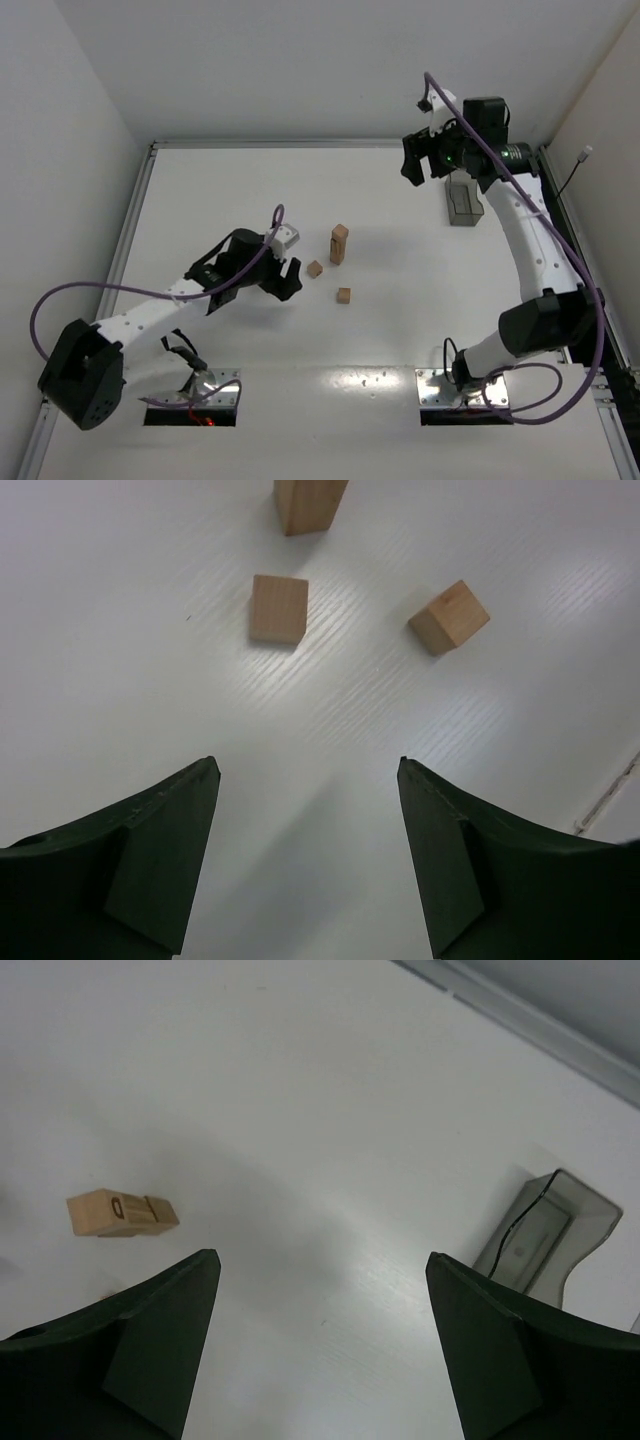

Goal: Build the wood block tower

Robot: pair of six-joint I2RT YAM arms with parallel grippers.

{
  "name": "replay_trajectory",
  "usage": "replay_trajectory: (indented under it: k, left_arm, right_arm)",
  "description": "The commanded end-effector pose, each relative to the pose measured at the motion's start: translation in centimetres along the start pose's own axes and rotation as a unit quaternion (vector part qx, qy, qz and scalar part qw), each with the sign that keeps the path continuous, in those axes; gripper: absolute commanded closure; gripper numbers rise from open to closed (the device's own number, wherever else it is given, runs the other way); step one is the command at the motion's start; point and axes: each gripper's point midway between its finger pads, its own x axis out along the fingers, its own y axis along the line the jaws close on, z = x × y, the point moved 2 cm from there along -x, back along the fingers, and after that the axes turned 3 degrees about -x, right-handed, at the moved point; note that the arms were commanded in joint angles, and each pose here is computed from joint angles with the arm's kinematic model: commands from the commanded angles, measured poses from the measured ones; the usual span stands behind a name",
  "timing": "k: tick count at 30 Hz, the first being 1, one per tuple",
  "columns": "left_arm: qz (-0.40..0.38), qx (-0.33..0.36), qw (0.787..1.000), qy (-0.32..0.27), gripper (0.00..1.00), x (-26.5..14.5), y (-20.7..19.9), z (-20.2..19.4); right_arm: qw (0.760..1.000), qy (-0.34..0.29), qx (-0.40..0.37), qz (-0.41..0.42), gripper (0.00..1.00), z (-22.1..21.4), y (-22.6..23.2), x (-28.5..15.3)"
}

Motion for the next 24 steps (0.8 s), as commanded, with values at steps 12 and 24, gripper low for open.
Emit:
replay_trajectory:
  k: [12, 24]
  left_arm:
    - [-0.019, 0.059, 0.994, -0.084, 0.35, 6.0, -1.2, 3.1]
    - [0.005, 0.057, 0.994, -0.095, 0.34, 8.6, 0.3, 2.9]
  right_arm:
    - [0.997, 0.016, 0.069, 0.013, 0.19, -3.1, -2.2, 0.9]
    - [0.996, 0.027, 0.079, 0.014, 0.19, -3.7, -2.7, 1.1]
